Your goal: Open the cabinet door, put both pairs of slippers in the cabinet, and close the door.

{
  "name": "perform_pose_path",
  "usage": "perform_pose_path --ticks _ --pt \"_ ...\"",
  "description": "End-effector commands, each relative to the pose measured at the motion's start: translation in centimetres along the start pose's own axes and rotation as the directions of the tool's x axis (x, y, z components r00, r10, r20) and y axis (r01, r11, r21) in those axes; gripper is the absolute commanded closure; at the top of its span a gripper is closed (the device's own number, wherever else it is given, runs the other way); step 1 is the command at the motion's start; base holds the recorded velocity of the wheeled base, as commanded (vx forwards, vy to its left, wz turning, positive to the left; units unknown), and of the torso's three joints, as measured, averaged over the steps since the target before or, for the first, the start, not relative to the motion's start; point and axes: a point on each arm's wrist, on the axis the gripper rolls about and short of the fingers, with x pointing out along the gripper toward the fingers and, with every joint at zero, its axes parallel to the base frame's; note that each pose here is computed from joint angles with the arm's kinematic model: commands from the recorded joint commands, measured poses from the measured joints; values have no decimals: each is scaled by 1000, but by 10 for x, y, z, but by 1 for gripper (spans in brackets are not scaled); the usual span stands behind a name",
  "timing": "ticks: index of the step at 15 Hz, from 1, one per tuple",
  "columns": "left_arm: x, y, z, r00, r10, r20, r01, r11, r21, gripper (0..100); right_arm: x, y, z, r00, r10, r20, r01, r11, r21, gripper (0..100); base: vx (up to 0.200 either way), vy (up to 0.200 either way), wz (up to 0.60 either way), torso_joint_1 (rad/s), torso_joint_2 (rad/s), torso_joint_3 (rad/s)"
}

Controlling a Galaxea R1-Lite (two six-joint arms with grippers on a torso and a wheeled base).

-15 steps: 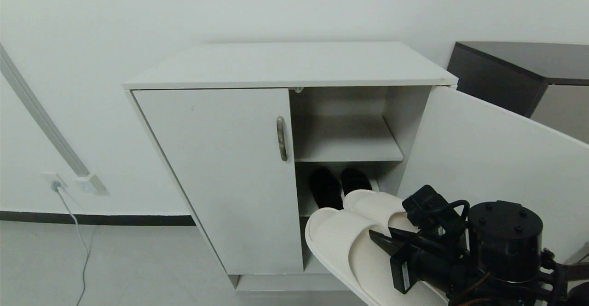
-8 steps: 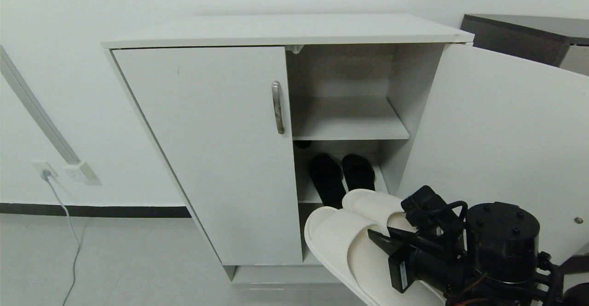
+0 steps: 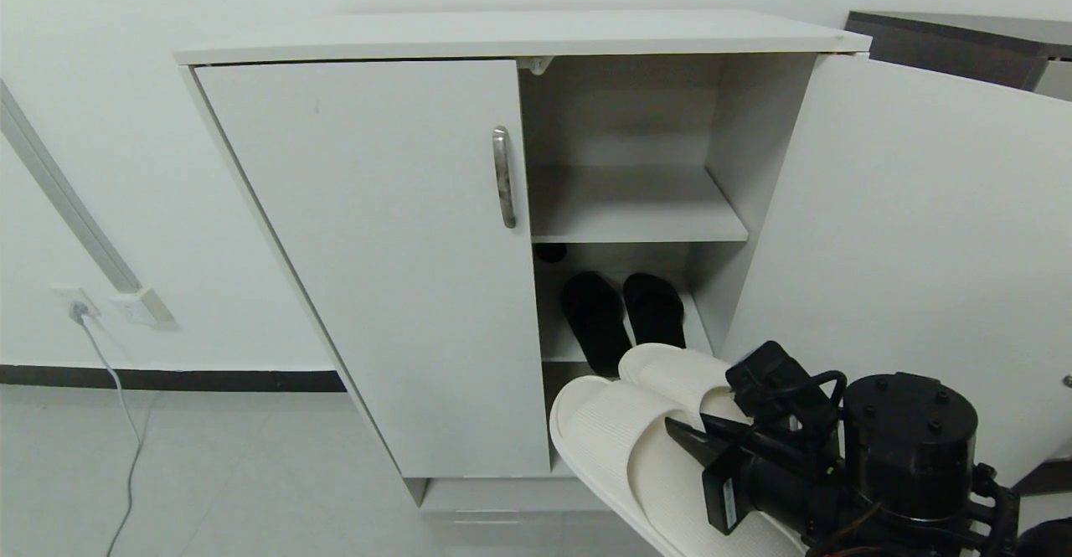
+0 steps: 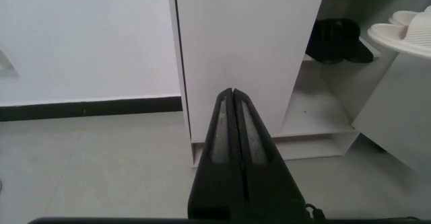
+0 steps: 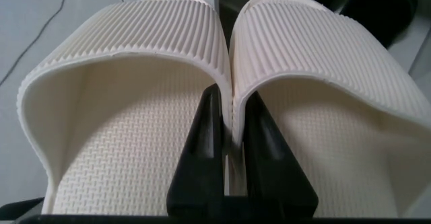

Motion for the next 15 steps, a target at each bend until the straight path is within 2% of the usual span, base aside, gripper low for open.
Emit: perform_pose_path --ticks 1,3,5,6,7,9,10,12,13,15 --pt "0 0 0 1000 -1 0 1 1000 -1 100 4 0 -4 1000 -8 -5 8 1000 -18 100 0 0 0 0 0 0" --pt "0 0 0 1000 -1 0 1 1000 1 100 18 9 4 992 -118 39 118 993 -14 100 0 0 0 0 0 0" --pt "0 0 0 1000 1 0 -1 1000 1 100 35 25 7 965 -262 14 262 965 14 100 0 0 0 0 0 0" --pt "0 0 0 1000 -1 0 1 1000 1 100 37 29 9 964 -265 9 265 964 23 100 0 0 0 0 0 0" --pt "0 0 0 1000 -1 0 1 1000 2 100 44 38 25 961 -276 -5 275 956 102 100 0 0 0 0 0 0" --pt "0 0 0 1000 -2 0 2 1000 2 100 45 43 49 925 -380 -24 378 912 159 100 0 0 0 0 0 0" --pt "0 0 0 1000 -2 0 2 1000 4 100 42 48 62 910 -415 1 407 893 192 100 0 0 0 0 0 0" --pt "0 0 0 1000 -2 0 2 1000 4 100 35 53 83 881 -471 42 454 867 204 100 0 0 0 0 0 0" --pt "0 0 0 1000 -2 0 2 1000 4 100 33 53 92 856 -515 43 502 848 168 100 0 0 0 0 0 0" --pt "0 0 0 1000 -2 0 2 1000 4 100 38 52 108 836 -544 66 528 832 174 100 0 0 0 0 0 0"
